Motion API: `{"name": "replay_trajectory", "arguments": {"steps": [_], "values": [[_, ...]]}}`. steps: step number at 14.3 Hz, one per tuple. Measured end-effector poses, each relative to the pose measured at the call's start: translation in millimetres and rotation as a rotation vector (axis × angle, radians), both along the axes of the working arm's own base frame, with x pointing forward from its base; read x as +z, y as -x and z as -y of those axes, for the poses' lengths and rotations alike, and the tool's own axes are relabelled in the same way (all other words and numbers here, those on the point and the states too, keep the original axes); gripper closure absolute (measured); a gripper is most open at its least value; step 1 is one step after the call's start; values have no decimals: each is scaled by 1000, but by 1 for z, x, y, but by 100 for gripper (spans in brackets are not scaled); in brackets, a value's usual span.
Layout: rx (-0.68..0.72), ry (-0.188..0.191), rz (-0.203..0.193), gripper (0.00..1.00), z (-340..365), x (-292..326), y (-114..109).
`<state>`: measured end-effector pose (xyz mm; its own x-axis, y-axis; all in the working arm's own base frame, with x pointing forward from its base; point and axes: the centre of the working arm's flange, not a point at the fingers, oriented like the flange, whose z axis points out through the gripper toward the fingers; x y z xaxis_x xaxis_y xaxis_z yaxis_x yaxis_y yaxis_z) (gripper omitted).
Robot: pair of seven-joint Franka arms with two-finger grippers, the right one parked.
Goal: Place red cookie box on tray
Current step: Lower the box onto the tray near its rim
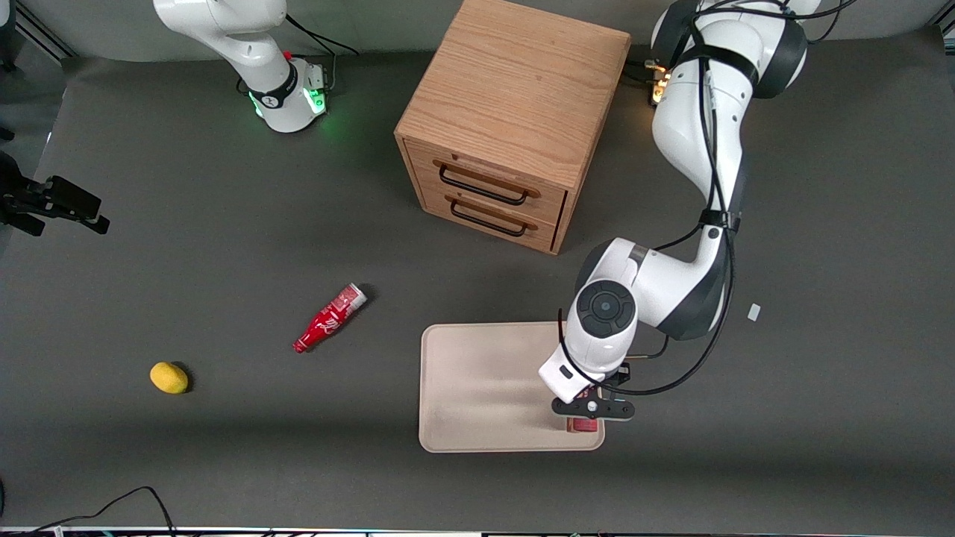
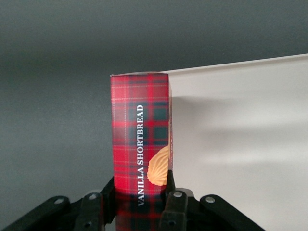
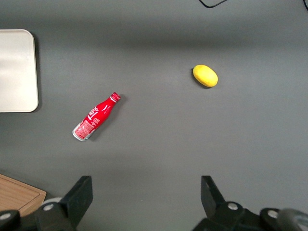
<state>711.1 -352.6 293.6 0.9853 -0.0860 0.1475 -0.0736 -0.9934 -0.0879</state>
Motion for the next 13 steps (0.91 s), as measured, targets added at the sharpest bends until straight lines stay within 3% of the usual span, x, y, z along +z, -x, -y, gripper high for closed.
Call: {"name": "replay_trajectory", "arguments": {"steps": [9,10,13], "values": [[-18,-7,51,62,3,-33,-6],[-14,-7,58,57,3,-36,-6],[-13,-21,69,21,3,-38,-7]]}}
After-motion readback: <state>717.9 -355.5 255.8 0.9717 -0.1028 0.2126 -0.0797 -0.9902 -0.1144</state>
